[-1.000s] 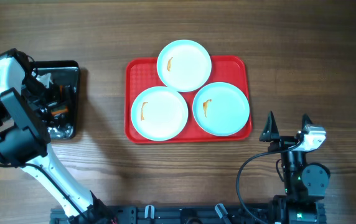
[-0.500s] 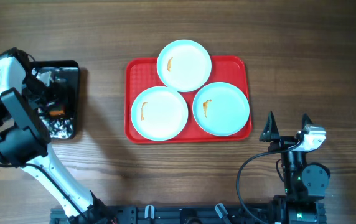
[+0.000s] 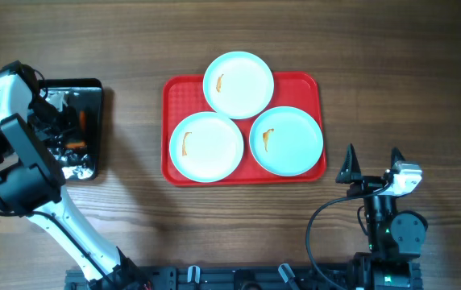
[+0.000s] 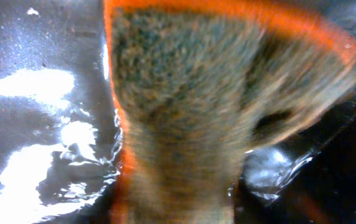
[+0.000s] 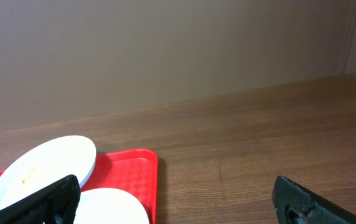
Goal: Clean dirty plates on tray and stack at the side
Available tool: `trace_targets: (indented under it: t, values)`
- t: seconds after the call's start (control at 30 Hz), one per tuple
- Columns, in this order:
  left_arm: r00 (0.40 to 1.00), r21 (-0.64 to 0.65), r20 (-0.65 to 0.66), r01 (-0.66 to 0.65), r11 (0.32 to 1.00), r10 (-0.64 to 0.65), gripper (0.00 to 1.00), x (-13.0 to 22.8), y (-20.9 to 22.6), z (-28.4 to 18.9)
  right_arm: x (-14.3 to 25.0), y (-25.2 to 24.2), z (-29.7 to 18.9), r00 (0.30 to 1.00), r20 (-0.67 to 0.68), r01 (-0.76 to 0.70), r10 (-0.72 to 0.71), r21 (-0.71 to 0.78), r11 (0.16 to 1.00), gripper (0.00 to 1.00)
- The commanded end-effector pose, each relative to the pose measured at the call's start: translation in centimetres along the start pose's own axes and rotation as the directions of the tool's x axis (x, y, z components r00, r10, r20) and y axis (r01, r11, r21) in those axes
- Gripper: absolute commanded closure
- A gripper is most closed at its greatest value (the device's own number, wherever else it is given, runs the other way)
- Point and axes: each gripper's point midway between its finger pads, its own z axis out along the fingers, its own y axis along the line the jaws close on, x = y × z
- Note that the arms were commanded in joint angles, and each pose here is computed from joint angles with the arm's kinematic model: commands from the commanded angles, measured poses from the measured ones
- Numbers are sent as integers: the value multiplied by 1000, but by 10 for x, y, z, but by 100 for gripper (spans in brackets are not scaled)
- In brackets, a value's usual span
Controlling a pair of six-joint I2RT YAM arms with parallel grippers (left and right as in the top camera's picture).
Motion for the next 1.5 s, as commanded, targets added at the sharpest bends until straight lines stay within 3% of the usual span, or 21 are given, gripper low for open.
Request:
trace_targets:
  t: [0.0, 0.03, 0.1, 0.13, 0.17, 0.2, 0.23, 0.27, 0.3, 0.33, 0.53, 0.57, 0.63, 0.77, 0.93, 1.03, 1.1, 1.17, 1.23, 1.43, 1.47]
  values:
    - [998, 4, -55, -3, 1000, 4, 49, 7, 2, 22, -1, 1, 0, 1000, 7, -4, 4, -3, 1000, 0]
    - [999, 3, -53, -4, 1000, 4, 0, 6, 2, 22, -1, 1, 0, 1000, 7, -3, 3, -3, 1000, 0]
    - [999, 2, -44, -4, 1000, 4, 0, 4, 2, 22, -1, 1, 0, 1000, 7, -3, 3, -3, 1000, 2]
    - [999, 2, -42, -5, 1000, 5, 11, 4, 2, 22, -1, 1, 0, 1000, 7, -3, 3, -3, 1000, 0]
    - [999, 1, -42, -5, 1000, 5, 87, 4, 3, 22, -1, 1, 0, 1000, 7, -4, 4, -3, 1000, 0]
    - [999, -2, -44, -5, 1000, 5, 96, 4, 3, 22, -1, 1, 0, 1000, 7, -3, 3, -3, 1000, 0]
    - [999, -2, -43, -5, 1000, 5, 96, 4, 3, 22, -1, 1, 0, 1000, 7, -4, 4, -3, 1000, 0]
    - [999, -6, -40, -5, 1000, 5, 86, 3, 4, 22, -1, 1, 0, 1000, 7, -4, 4, -3, 1000, 0]
    - [999, -11, -38, -5, 1000, 5, 21, 3, 5, 21, -1, 1, 0, 1000, 7, -3, 3, -3, 1000, 0]
    - [999, -15, -36, -6, 1000, 5, 0, 2, 5, 20, -1, 1, 0, 1000, 7, -3, 3, -3, 1000, 0]
    - [1000, -20, 3, -8, 1000, 8, 0, -12, 6, -3, -1, 1, 0, 1000, 7, -4, 4, -3, 1000, 0]
    - [1000, -20, 3, -8, 1000, 8, 3, -11, 6, -3, -1, 1, 0, 1000, 7, -3, 3, -3, 1000, 0]
    - [1000, -20, 2, -8, 1000, 8, 20, -11, 6, -3, -1, 1, 0, 1000, 7, -4, 4, -3, 1000, 0]
    - [995, -14, 9, -104, 994, 104, 18, -13, 5, -2, -1, 1, 0, 1000, 7, -3, 3, -3, 1000, 0]
    - [979, -18, 14, -203, 979, 204, 27, -15, 5, -2, -1, 1, 0, 1000, 7, -3, 3, -3, 1000, 0]
    - [977, -15, -12, -214, 977, 214, 39, -9, 6, -2, -1, 1, 0, 1000, 7, -4, 4, -3, 1000, 0]
    - [976, -30, -41, -213, 977, 212, 57, -3, 9, -3, -1, 1, 0, 1000, 7, -3, 3, -3, 1000, 0]
    - [976, -29, -52, -213, 977, 211, 67, 0, 9, -3, -1, 1, 0, 1000, 7, -3, 3, -3, 1000, 0]
    - [975, -24, -65, -213, 977, 211, 96, 3, 8, -3, -1, 1, 0, 1000, 7, -4, 4, -3, 1000, 0]
    - [977, -29, -53, -210, 977, 208, 96, 0, 9, -3, -1, 1, 0, 1000, 7, -3, 3, -3, 1000, 0]
    - [977, -35, -35, -210, 977, 209, 57, -5, 9, -3, -1, 1, 0, 1000, 7, -3, 3, -3, 1000, 0]
